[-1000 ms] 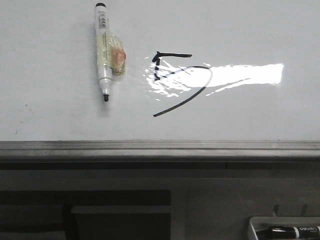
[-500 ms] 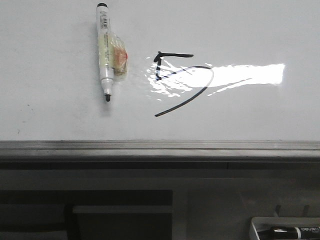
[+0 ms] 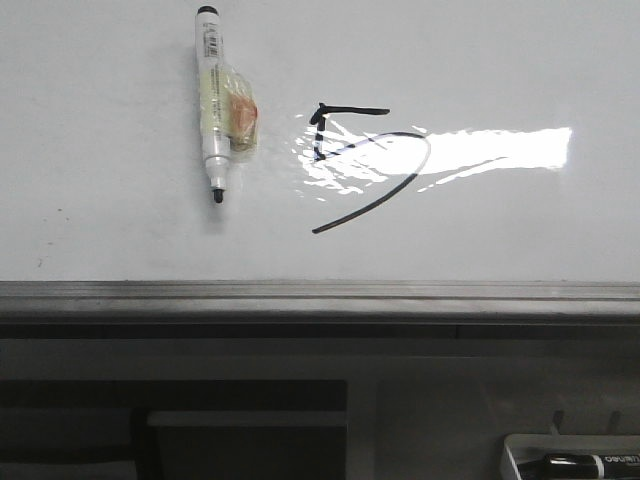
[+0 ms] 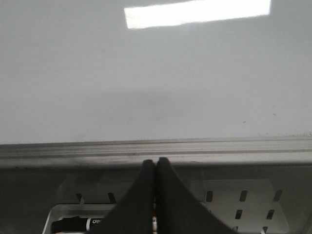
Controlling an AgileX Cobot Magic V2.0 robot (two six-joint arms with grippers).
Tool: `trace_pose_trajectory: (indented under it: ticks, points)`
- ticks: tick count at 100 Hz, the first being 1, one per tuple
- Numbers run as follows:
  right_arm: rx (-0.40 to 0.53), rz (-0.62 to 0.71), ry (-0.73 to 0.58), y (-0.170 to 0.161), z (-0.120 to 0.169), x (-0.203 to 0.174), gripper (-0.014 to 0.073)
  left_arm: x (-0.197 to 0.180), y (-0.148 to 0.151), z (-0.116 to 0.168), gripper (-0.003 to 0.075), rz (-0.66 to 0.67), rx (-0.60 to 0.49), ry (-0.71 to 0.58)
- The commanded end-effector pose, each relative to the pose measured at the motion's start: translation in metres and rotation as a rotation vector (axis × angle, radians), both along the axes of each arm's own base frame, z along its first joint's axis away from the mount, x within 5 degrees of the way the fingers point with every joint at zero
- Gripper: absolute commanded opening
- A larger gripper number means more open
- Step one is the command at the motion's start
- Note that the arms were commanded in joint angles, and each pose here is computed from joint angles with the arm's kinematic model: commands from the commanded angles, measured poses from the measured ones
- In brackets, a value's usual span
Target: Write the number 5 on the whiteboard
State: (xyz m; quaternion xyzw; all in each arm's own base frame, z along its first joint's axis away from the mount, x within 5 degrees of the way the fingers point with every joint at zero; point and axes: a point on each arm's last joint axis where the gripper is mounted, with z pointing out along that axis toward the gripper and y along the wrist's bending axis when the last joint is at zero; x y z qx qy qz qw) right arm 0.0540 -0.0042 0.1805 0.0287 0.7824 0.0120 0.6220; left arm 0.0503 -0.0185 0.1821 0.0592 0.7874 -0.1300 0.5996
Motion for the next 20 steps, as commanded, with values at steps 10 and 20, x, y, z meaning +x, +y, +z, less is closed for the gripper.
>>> trace_pose_trajectory:
  ticks: [10, 20]
  points:
    - [-0.017, 0.006, -0.010, 0.0002, -0.0054, -0.0002, -0.0061, 0.0004, 0.0011, -0.0005, -0.0020, 0.021, -0.036, -0.054]
    - [-0.017, 0.006, -0.010, 0.0002, -0.0054, -0.0002, -0.0061, 0.0004, 0.0011, -0.0005, -0.0020, 0.021, -0.036, -0.054]
